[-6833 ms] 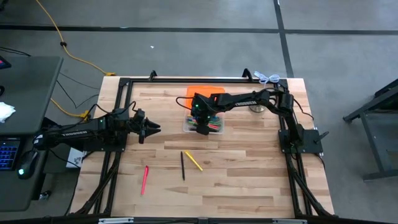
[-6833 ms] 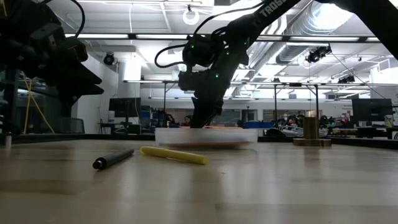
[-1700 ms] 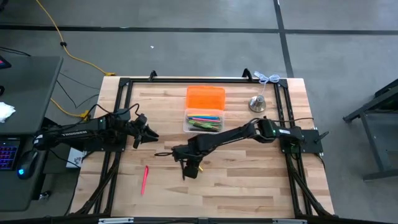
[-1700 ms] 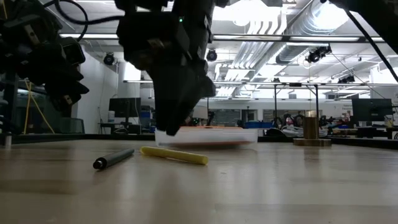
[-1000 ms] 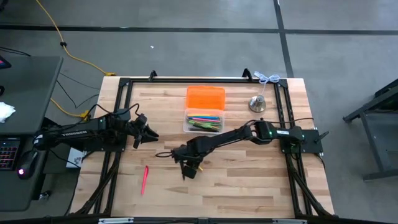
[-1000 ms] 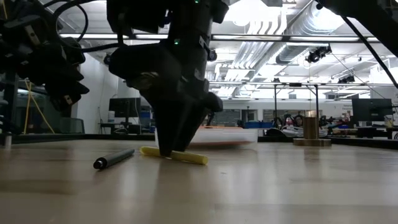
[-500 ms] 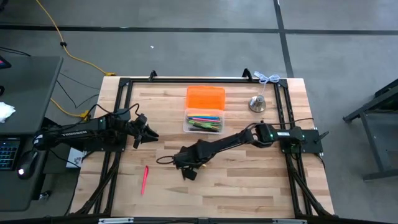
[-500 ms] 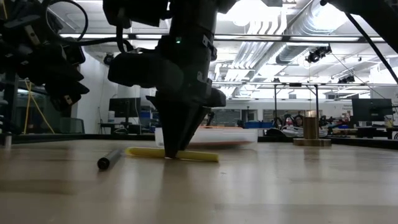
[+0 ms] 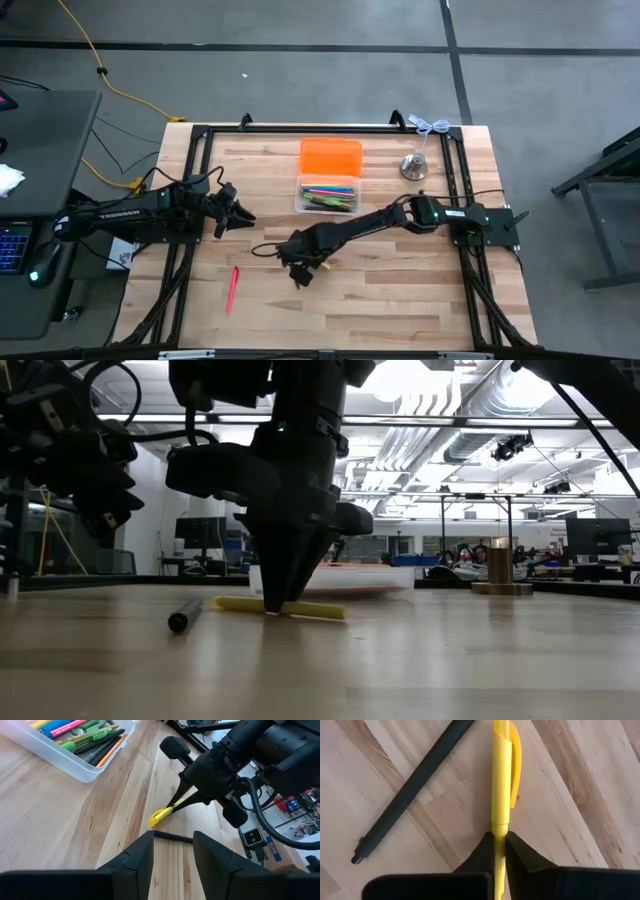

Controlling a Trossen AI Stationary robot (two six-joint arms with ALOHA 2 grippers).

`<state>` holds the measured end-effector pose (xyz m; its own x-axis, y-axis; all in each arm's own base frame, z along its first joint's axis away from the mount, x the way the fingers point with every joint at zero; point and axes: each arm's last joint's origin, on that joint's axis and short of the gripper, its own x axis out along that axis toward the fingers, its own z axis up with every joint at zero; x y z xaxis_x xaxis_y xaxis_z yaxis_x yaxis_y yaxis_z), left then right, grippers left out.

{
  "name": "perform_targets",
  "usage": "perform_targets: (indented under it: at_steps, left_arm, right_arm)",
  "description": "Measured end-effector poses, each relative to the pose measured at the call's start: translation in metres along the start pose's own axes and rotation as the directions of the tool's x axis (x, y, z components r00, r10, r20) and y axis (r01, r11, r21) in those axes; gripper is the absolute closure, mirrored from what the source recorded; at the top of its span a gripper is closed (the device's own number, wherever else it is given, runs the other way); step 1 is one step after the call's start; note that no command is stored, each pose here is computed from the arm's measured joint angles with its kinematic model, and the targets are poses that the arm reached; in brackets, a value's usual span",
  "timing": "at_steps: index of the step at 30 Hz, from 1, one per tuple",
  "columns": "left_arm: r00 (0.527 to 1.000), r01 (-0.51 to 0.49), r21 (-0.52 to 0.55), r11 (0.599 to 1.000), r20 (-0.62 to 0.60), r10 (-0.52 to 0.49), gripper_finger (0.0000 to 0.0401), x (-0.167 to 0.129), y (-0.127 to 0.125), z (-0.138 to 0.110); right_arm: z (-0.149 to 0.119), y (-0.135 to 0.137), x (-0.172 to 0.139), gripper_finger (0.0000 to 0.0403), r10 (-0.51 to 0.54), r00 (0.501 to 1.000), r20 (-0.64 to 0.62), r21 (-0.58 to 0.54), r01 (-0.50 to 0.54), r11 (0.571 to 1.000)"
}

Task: Pick & place school supplies into a supply box
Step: Put the yellow pen into the orange supply box

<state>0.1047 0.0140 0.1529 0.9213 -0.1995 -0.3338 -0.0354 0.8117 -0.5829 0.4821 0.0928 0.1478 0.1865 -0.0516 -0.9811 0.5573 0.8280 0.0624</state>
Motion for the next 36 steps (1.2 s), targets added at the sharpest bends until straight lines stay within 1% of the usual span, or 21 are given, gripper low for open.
perform_targets:
  at_steps: [5,11,17,20,23,25,28,31,33,36]
  left_arm:
    - [1.000,0.002,0.002,1.000,0.004,-0.002,0.0233,0.000,0.000,0.000]
    - [1.000,0.004,0.002,1.000,0.006,-0.004,0.0233,0.000,0.000,0.000]
    - [0.999,0.023,-0.031,0.999,0.028,-0.022,0.0233,0.000,-0.001,0.002]
    - [0.996,0.070,-0.037,0.997,0.057,-0.067,0.0233,0.000,-0.004,0.006]
    - [0.987,0.133,-0.026,0.991,0.095,-0.130,0.0233,-0.001,-0.009,0.011]
    - [0.975,0.185,0.000,0.983,0.126,-0.184,0.0233,-0.002,-0.013,0.016]
    - [0.946,0.252,0.050,0.966,0.198,-0.257,0.0233,-0.005,-0.020,0.025]
    - [0.903,0.303,0.119,0.946,0.281,-0.325,0.0233,-0.010,-0.027,0.034]
    - [0.872,0.327,0.168,0.930,0.327,-0.365,0.0233,-0.013,-0.032,0.039]
    - [0.840,0.331,0.208,0.920,0.379,-0.388,0.0233,-0.017,-0.035,0.043]
  right_arm:
    - [0.006,-0.006,-0.018,0.0401,0.000,0.999,0.040,0.016,0.000,1.000]
    - [0.012,-0.011,-0.047,0.0402,0.048,0.995,0.086,0.035,-0.051,0.998]
    - [0.017,-0.014,-0.090,0.0402,0.147,0.973,0.180,0.035,-0.156,0.987]
    - [0.022,-0.016,-0.110,0.0402,0.199,0.949,0.244,0.032,-0.213,0.977]
    - [0.029,-0.018,-0.132,0.0403,0.270,0.904,0.331,0.025,-0.294,0.955]
    - [0.035,-0.018,-0.142,0.0403,0.322,0.868,0.378,-0.001,-0.348,0.938]
    - [0.045,-0.015,-0.151,0.0403,0.420,0.793,0.441,-0.046,-0.447,0.893]
    - [0.055,-0.012,-0.158,0.0403,0.513,0.710,0.482,-0.101,-0.537,0.838]
    - [0.061,-0.014,-0.162,0.0403,0.541,0.672,0.506,-0.125,-0.563,0.817]
    - [0.067,-0.016,-0.165,0.0403,0.555,0.636,0.536,-0.138,-0.583,0.800]
